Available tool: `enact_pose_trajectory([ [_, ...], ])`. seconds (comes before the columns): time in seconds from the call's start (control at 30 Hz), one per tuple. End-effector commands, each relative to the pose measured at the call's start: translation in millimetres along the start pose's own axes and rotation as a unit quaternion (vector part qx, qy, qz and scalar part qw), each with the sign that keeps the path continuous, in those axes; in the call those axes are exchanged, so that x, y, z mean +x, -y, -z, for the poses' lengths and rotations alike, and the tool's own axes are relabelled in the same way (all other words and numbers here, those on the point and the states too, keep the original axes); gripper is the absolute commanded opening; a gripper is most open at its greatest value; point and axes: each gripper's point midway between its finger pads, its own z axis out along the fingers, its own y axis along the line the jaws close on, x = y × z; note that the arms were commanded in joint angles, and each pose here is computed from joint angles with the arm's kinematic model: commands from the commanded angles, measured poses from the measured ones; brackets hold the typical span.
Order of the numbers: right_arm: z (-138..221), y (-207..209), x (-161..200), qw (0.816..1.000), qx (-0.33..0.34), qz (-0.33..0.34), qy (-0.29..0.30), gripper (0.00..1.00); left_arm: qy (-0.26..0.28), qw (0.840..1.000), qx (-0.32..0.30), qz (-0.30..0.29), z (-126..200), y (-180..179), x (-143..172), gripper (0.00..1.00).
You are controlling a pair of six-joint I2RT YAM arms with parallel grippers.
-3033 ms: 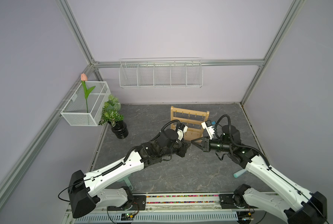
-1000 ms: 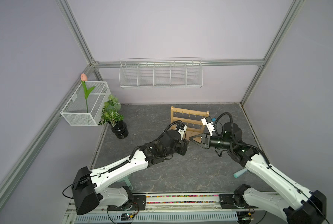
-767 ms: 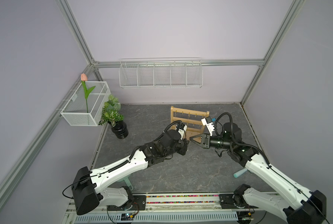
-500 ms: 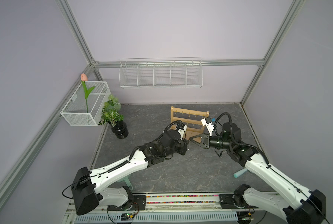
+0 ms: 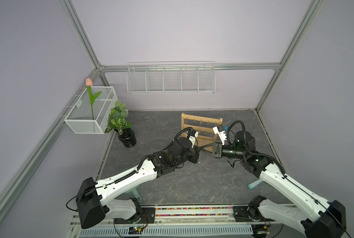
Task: Hang the necklace on the jewelry display stand
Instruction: Pick up the necklace from the center of the board.
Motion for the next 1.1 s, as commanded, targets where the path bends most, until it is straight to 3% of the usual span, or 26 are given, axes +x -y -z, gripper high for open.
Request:
enact_pose_trajectory([
  [0.0,-2.5,-2.4,0.8,1.000,-0.012,-0.006,0.003,0.07,0.027,1.000,0.000,-0.010,3.4,4.0,-12.4,0.26],
  [0.6,-3.1,-10.1,-10.1,0.999,-0.027,-0.020,0.022,0.07,0.055,0.998,0.004,-0.024,2.3,4.6,-9.3,0.29],
  [1.07,-7.7,-12.1,-11.2,0.999,-0.036,-0.037,0.012,0.07,0.091,0.995,-0.013,-0.025,11.3,-2.5,-21.0,0.18],
])
